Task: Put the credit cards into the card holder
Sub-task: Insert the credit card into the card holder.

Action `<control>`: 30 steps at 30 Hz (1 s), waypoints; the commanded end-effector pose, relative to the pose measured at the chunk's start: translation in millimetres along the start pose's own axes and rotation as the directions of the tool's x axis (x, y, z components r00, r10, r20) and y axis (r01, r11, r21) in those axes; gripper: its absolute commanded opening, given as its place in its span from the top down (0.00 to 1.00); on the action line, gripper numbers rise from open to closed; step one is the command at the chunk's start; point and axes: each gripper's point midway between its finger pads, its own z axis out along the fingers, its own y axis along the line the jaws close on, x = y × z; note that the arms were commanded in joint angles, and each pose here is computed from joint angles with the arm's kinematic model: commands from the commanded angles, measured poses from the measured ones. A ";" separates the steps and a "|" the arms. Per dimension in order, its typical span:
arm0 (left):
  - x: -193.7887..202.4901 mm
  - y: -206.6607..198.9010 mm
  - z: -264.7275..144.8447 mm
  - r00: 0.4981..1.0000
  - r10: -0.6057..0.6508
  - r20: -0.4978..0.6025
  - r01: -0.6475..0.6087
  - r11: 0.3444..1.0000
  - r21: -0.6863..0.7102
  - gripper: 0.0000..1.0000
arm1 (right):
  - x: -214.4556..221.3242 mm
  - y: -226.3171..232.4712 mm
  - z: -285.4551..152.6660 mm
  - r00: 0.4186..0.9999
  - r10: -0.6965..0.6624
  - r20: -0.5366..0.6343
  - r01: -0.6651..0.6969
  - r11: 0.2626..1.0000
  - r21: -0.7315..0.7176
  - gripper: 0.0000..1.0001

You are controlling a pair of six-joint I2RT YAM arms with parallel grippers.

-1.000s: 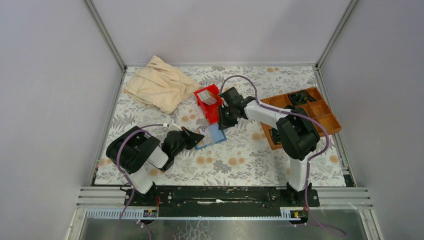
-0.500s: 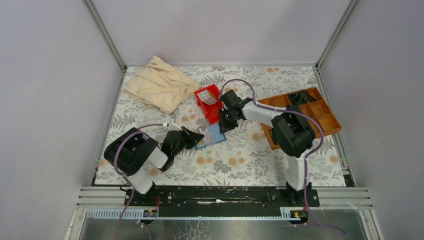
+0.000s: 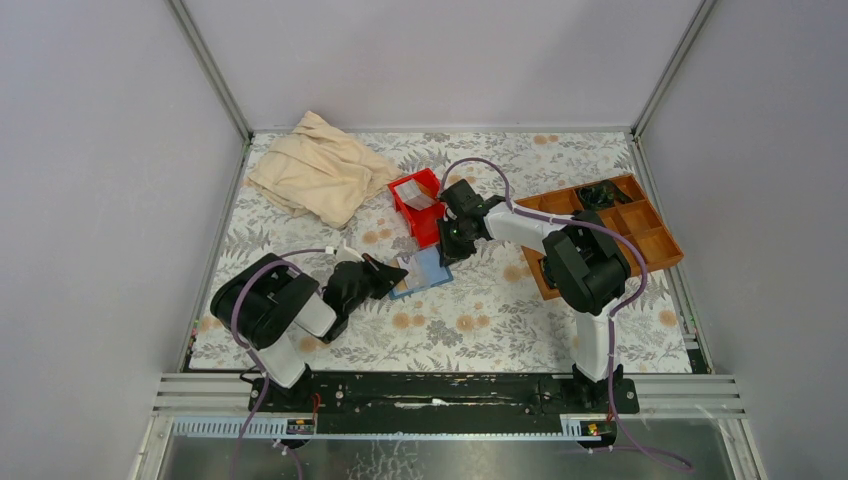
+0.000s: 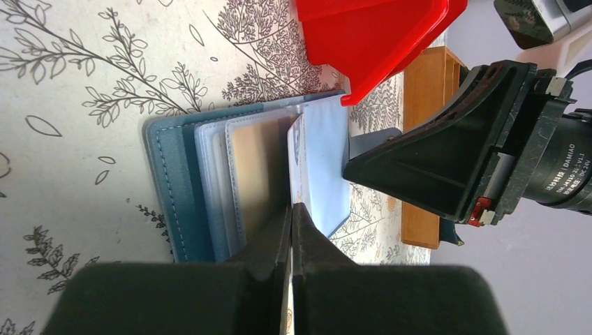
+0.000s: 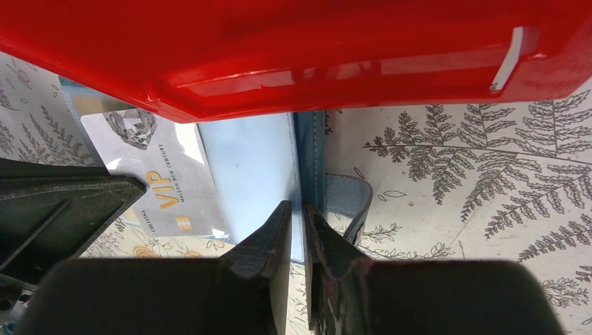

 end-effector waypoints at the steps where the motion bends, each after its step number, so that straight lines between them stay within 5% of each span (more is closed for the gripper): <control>1: -0.9 16.5 1.9 1.000 0.010 0.021 -0.009 0.998 -0.060 1.00 | 13.4 -9.5 8.1 0.999 -0.002 -0.049 0.004 0.999 0.048 0.82; 15: -6.7 33.7 2.0 0.997 -0.034 0.069 0.045 0.986 -0.162 1.00 | 17.1 -12.6 9.7 0.998 -0.007 -0.062 0.010 0.998 0.057 0.82; 30: 20.0 31.0 3.7 0.998 -0.068 -0.015 0.065 0.987 -0.150 1.00 | 19.3 -13.0 11.1 0.998 0.002 -0.062 0.001 0.999 0.054 0.82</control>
